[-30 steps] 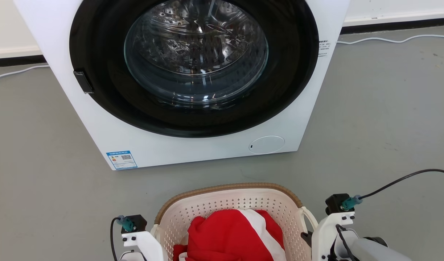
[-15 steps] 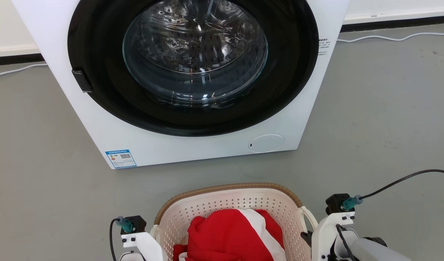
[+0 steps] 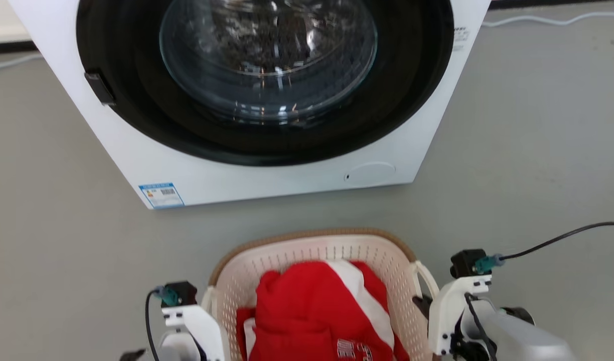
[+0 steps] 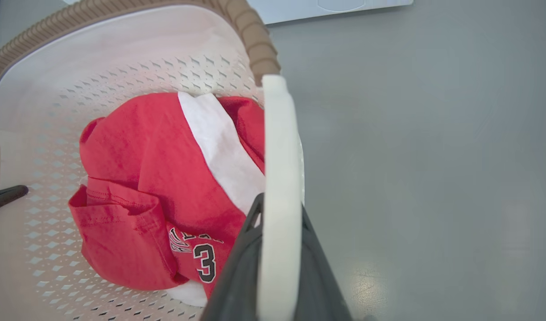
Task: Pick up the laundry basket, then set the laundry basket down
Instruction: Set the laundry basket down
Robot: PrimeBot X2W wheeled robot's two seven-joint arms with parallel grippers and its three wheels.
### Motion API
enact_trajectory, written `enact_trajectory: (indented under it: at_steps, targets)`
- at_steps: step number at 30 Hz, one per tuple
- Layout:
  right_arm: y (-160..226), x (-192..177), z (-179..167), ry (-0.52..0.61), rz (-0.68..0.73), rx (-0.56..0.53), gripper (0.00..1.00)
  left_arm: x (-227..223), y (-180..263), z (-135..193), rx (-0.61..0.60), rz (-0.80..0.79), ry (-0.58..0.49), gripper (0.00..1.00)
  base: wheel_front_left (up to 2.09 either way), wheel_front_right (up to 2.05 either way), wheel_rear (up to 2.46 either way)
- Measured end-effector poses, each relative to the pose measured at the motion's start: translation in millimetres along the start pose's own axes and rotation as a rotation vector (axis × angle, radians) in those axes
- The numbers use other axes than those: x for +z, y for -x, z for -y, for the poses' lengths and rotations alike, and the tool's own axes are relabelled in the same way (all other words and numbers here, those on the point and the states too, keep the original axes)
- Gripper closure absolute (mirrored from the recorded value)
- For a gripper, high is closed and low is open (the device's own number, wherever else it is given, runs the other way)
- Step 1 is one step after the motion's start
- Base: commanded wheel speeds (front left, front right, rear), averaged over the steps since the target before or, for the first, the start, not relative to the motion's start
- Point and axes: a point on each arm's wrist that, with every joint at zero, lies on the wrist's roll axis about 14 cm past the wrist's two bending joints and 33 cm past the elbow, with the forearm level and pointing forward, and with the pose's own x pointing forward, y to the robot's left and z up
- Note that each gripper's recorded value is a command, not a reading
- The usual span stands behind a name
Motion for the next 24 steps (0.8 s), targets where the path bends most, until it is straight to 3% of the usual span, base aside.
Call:
enact_trajectory:
  at_steps: [24]
  targets:
    - [-94.8,21.7,39.6,-0.008,0.035,-0.002,1.00,47.3,-93.6,-29.4,0.030,0.076,0.010,1.00,0.00,0.00,0.00]
